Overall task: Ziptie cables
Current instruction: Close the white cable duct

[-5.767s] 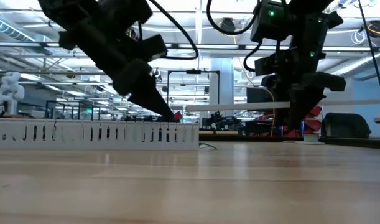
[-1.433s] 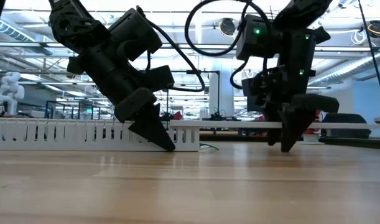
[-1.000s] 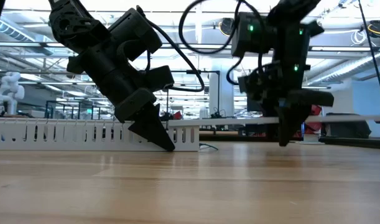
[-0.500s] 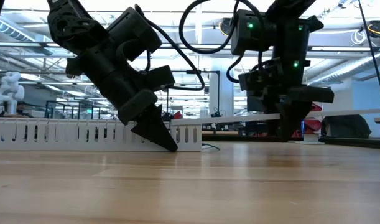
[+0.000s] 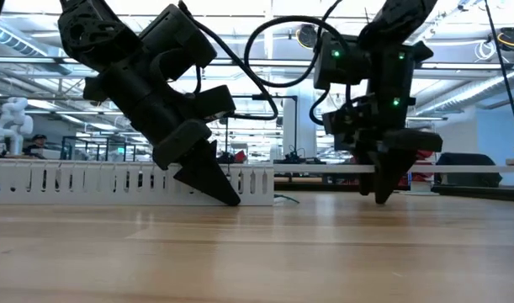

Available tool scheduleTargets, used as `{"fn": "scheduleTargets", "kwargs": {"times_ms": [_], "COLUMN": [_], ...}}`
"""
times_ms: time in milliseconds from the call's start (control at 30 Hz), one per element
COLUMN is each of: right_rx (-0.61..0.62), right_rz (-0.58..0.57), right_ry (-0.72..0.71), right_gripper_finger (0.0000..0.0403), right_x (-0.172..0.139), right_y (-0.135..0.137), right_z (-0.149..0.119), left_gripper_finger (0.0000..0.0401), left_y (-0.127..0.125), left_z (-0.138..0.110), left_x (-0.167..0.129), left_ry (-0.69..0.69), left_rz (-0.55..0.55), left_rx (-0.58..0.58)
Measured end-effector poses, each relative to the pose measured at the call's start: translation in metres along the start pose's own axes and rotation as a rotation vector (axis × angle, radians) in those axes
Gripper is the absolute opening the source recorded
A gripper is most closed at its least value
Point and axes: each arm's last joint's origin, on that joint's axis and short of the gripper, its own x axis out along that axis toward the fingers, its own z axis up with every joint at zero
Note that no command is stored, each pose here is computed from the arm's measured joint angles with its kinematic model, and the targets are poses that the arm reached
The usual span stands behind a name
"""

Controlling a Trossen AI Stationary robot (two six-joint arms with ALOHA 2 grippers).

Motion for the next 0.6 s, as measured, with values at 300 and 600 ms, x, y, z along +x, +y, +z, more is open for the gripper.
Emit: {"fn": "scheduleTargets", "kwargs": {"times_ms": [300, 600], "right_rx": [-0.018, -0.03], "right_rz": [-0.002, 0.008], "right_ry": [0.047, 0.022], "right_gripper_finger": [0.0199, 0.0199], "right_x": [-0.018, -0.019], "right_y": [0.008, 0.02], "right_z": [0.006, 0.009], "left_gripper_finger": [0.0239, 0.0239], "left_y": [0.001, 0.001], "left_z": [0.0, 0.0], "left_x": [0.0, 0.0], "left_ry": [0.0, -0.002], "left_rz": [0.003, 0.008], "left_rx": [0.002, 0.005]}}
